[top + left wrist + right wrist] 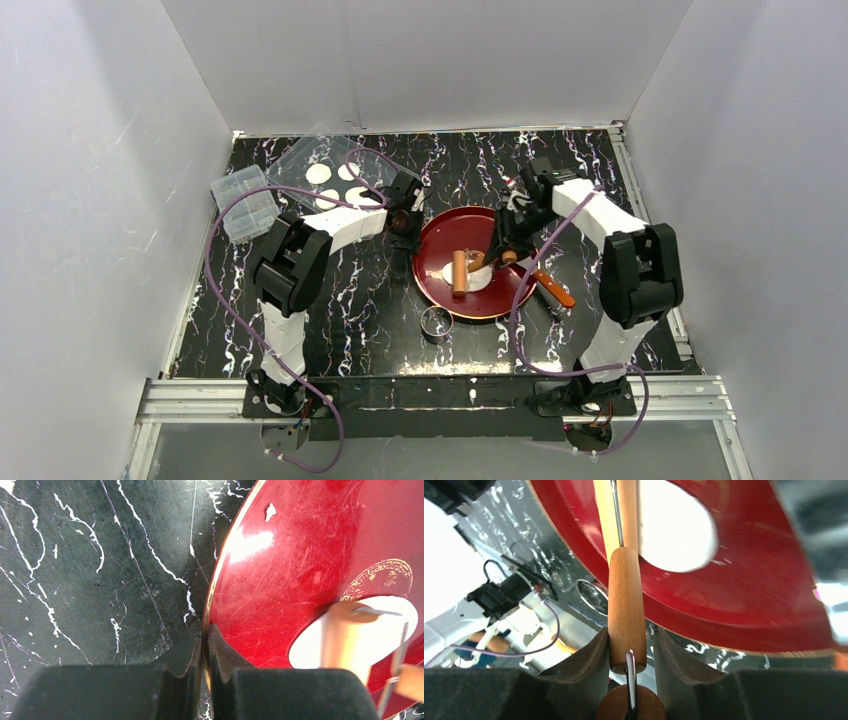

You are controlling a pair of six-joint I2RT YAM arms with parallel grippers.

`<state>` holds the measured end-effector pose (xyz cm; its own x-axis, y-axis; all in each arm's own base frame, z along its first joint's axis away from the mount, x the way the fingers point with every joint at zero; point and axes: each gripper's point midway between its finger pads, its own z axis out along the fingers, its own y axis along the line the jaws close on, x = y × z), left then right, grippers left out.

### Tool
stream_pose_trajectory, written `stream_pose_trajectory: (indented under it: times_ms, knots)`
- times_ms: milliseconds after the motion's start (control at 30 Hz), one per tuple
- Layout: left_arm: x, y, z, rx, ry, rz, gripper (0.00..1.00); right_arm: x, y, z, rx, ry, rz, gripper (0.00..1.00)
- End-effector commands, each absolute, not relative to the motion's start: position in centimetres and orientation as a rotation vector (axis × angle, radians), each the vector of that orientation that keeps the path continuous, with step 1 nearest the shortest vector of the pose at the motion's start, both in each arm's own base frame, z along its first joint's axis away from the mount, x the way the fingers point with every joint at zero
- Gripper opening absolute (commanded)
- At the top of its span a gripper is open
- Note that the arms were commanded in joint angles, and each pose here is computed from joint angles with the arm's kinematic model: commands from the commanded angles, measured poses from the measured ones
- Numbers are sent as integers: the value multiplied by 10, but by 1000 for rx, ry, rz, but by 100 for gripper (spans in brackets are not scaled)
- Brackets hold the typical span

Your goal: Roll out the dumpling wrappers from the dough

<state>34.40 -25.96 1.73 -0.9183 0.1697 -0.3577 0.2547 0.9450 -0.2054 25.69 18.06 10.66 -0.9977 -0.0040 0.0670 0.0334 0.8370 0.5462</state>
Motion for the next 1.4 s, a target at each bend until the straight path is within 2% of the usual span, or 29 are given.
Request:
stream_pose_trajectory:
  times_ms: [0, 133, 233, 367, 467, 667, 833, 933, 1033, 1167, 1367]
  knots:
    - [316, -229, -5, 402, 2864, -160, 0, 241, 188, 67, 33, -2890, -652, 1]
    - [316, -227, -4, 402, 2859, -155, 0, 246, 155, 82, -4, -2942, -614, 1]
    - [314, -229, -7, 396, 2870, -171, 0, 249, 116, 95, -40, -3009, -482, 1]
    - [315, -229, -6, 397, 2867, -169, 0, 243, 103, 97, -60, -3006, -455, 1]
    - [316, -228, -5, 400, 2862, -162, 0, 239, 110, 86, -103, -2990, -436, 1]
    - [315, -229, -9, 399, 2872, -170, 0, 243, 174, 71, 21, -2923, -523, 1]
    - [314, -228, -7, 402, 2869, -162, 0, 254, 200, 75, 85, -2909, -595, 1]
    - [315, -228, -7, 404, 2867, -163, 0, 254, 183, 79, 66, -2933, -572, 1]
    - [315, -229, -8, 401, 2869, -168, 0, 246, 148, 77, 30, -2959, -429, 1]
    - [314, -230, -9, 397, 2872, -171, 0, 237, 123, 77, -68, -2961, -468, 1]
    - [314, -230, -10, 395, 2874, -171, 0, 233, 128, 61, -108, -2931, -445, 1]
